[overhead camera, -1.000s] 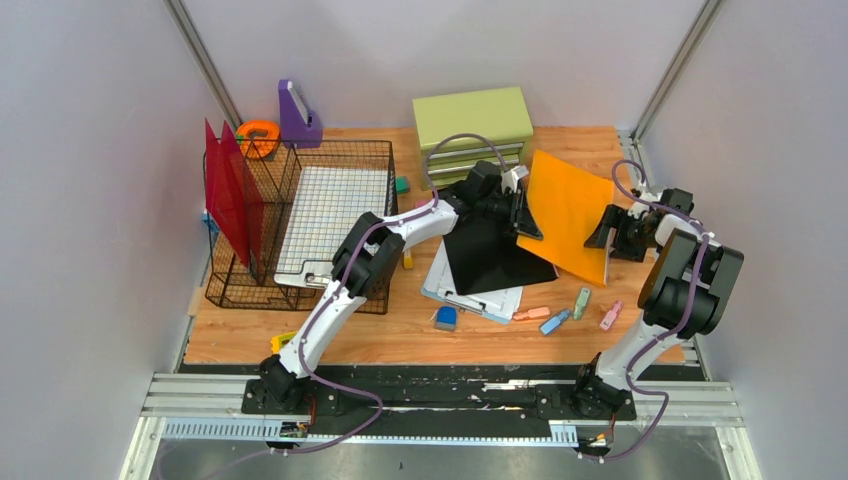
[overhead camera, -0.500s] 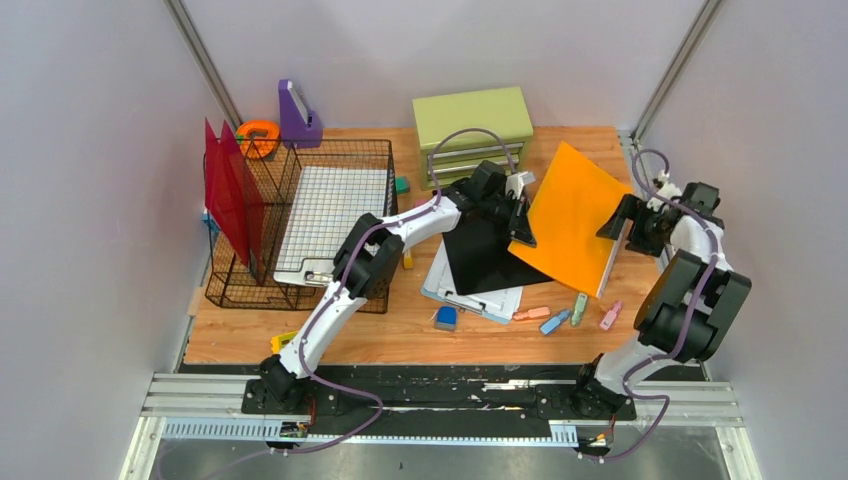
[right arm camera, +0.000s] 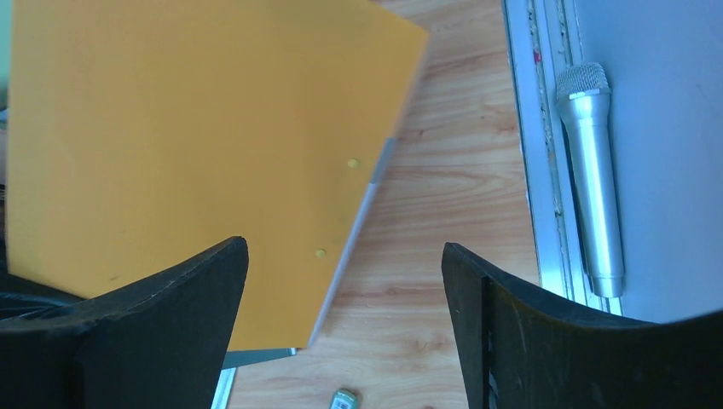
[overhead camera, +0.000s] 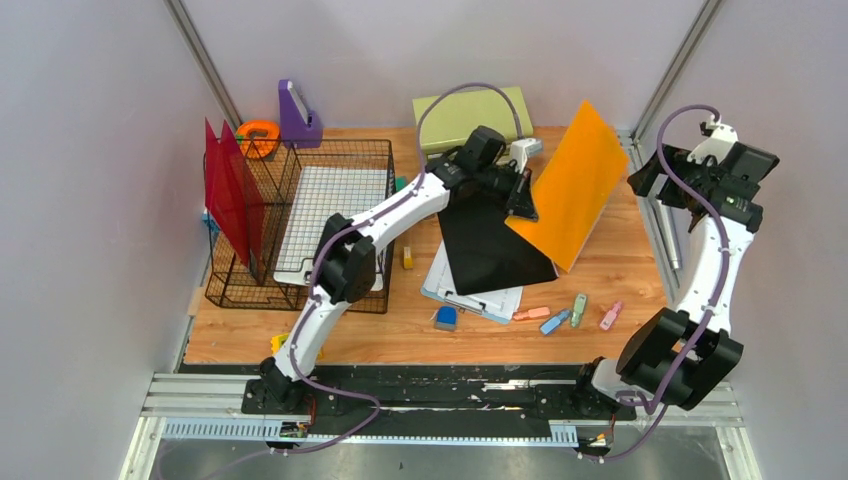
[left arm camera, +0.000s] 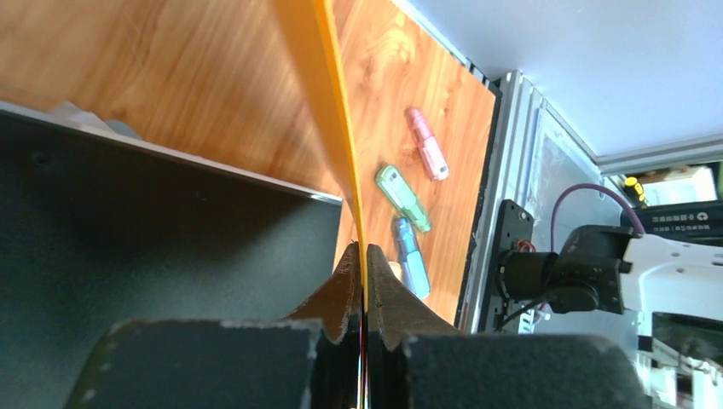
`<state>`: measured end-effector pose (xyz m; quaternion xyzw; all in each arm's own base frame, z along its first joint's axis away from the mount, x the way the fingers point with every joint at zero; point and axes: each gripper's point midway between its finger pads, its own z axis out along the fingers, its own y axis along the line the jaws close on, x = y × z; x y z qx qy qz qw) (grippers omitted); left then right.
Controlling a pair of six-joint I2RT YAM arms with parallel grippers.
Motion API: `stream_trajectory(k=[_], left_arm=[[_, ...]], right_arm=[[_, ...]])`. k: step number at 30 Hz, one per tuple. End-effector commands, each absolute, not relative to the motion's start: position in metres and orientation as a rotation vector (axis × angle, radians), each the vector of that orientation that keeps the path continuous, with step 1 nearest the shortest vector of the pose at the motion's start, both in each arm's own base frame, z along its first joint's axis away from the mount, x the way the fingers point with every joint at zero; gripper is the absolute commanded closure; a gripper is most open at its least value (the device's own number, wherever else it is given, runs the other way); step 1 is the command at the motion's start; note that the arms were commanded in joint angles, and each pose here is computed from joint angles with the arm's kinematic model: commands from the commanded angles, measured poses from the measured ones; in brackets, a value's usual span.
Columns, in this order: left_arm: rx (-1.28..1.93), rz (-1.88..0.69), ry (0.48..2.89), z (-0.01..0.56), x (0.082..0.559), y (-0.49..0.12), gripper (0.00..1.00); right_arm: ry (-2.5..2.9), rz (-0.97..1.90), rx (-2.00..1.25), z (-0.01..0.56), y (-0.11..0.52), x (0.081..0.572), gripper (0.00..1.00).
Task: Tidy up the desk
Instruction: Pick up the folder from the corner of the board.
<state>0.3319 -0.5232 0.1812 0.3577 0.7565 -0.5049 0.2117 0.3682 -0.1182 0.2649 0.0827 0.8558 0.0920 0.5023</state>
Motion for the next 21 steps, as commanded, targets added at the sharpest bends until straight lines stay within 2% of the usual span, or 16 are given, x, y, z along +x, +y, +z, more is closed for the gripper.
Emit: stream_trajectory(k=[1,7,10,21], left_arm=[[1.037,-1.319,1.826,0.291,0.336,-0.5,1.0],[0.925,-1.359,1.762,0.349,0.356,-0.458,1.0],[0.901,-1.396,1.707,0.376,0.361,-0.434,1.0],[0.817,-1.601,1.581,0.419,0.359,-0.375,1.0]], right_arm=[[1.99,0.285,0.197,0.303,-0.108,0.37,0.14],[1.944,0.499,0.131,0.322,-0.08,0.376,0.08],[1.938,0.669,0.085,0.321,-0.058,0.382,0.01],[1.868,1.103,-0.222,0.31,0.045,0.403,0.0]])
